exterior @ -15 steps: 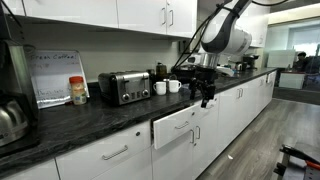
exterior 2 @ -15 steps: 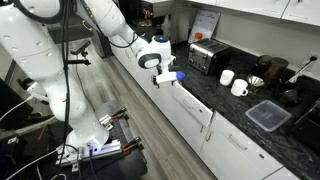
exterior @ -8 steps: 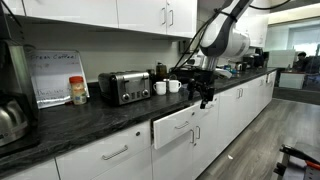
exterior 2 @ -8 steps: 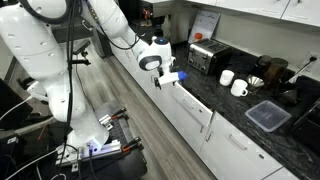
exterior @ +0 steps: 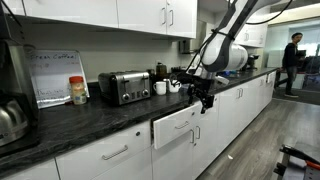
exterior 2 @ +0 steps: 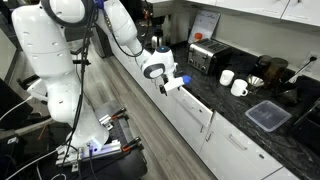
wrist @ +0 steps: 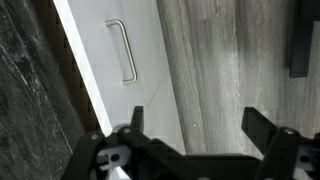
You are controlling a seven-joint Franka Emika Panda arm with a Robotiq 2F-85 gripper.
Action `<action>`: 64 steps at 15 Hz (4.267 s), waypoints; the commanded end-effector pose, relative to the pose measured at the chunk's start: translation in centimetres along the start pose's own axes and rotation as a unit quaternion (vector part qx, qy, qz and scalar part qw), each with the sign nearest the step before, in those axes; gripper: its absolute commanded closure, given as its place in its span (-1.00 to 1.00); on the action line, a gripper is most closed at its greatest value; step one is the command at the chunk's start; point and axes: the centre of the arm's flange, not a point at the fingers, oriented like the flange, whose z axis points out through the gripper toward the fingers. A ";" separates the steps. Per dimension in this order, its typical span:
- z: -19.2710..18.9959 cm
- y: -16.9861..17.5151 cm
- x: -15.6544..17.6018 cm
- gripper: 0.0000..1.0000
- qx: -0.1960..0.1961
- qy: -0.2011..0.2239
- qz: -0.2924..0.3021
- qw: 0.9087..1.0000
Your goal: Open the third drawer from the right
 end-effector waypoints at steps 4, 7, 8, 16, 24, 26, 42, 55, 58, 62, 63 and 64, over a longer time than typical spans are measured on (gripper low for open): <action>3.9 1.9 -1.1 -1.00 -0.035 -0.021 -0.052 0.998; 4.9 2.2 -1.2 -1.00 -0.046 -0.026 -0.062 0.997; 5.2 2.4 -1.2 -1.00 -0.051 -0.029 -0.062 0.996; 6.6 4.1 -2.9 -1.00 -0.089 -0.045 -0.051 0.994; 8.3 5.4 -3.9 -1.00 -0.104 -0.045 -0.047 0.992; 8.9 5.5 -3.8 -1.00 -0.105 -0.042 -0.049 0.992; 12.0 6.1 -3.1 -1.00 -0.116 -0.027 -0.070 0.990; 13.1 4.9 -1.1 -1.00 -0.122 0.002 -0.098 0.988; 13.6 4.3 -0.8 -1.00 -0.117 0.008 -0.104 0.988; 13.8 2.8 -0.4 -1.00 -0.087 0.012 -0.109 0.990; 13.7 2.3 -0.4 -1.00 -0.076 0.013 -0.108 0.991; 13.6 1.9 -0.4 -1.00 -0.069 0.014 -0.107 0.992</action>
